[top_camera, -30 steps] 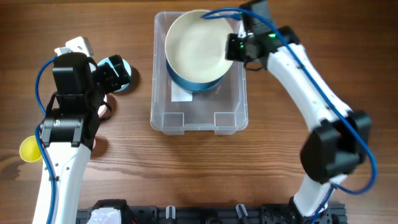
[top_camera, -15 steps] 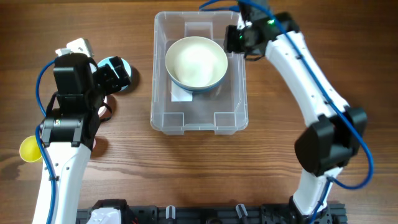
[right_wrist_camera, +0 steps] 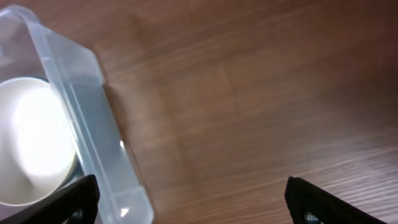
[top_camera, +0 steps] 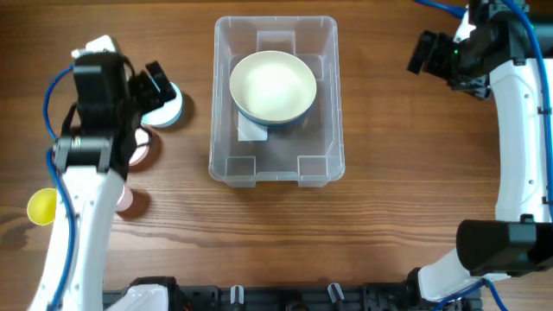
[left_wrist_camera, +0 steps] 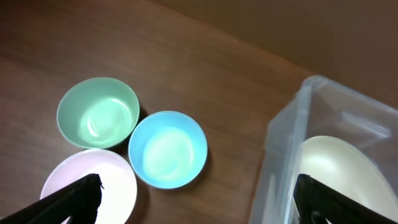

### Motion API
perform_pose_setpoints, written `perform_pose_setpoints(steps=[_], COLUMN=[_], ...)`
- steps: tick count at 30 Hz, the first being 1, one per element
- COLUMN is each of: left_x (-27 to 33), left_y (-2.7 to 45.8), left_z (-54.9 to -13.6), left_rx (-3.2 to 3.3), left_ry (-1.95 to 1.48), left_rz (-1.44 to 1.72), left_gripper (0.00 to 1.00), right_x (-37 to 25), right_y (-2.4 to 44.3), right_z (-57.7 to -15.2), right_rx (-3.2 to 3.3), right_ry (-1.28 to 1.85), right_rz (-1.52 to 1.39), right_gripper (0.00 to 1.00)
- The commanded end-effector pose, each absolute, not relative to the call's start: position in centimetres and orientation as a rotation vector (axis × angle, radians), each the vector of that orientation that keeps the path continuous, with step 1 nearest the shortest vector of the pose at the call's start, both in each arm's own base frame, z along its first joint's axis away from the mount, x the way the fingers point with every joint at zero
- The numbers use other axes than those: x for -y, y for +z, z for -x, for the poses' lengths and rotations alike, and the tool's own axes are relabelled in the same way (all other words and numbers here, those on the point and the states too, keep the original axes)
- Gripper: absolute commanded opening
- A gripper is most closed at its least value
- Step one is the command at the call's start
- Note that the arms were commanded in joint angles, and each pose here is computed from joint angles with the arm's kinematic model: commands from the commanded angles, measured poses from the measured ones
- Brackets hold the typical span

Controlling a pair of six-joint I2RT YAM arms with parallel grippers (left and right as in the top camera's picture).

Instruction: Pack container

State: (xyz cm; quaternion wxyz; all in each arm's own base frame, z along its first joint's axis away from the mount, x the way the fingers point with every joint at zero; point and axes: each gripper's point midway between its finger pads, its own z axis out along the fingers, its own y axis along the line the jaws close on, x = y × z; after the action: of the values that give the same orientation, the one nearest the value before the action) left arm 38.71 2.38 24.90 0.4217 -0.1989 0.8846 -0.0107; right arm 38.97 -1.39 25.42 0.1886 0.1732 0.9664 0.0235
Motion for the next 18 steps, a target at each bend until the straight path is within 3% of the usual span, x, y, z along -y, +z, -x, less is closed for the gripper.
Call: perform_pose_setpoints(steps=[1, 10, 16, 18], left_x=[-3.5, -2.3, -1.9, -1.5], left_y=[21.8, 10.1, 6.5, 6.5], left_z=[-42.0, -44.5, -45.2, -45.2], left_rx=[-2.324, -2.637, -2.692, -2.694], left_ry=[0.030, 0.000, -0.020, -0.052], left_rz=[0.593, 0.619, 0.621, 0.614], left_gripper=[1.00, 1.00, 1.00, 1.00], right_x=[1.1, 2.5, 2.8, 0.8], right_y=[25.4, 25.4, 25.4, 25.5], right_z=[-38.8, -38.8, -38.8, -39.0], right_rx=[-2.738, -2.725, -2.723, -2.746], right_ry=[0.068, 0.050, 0.055, 0.167], right_rz=[-0.438, -0.485, -0.493, -0.345], right_gripper=[0.97, 0.97, 0.96, 0.81])
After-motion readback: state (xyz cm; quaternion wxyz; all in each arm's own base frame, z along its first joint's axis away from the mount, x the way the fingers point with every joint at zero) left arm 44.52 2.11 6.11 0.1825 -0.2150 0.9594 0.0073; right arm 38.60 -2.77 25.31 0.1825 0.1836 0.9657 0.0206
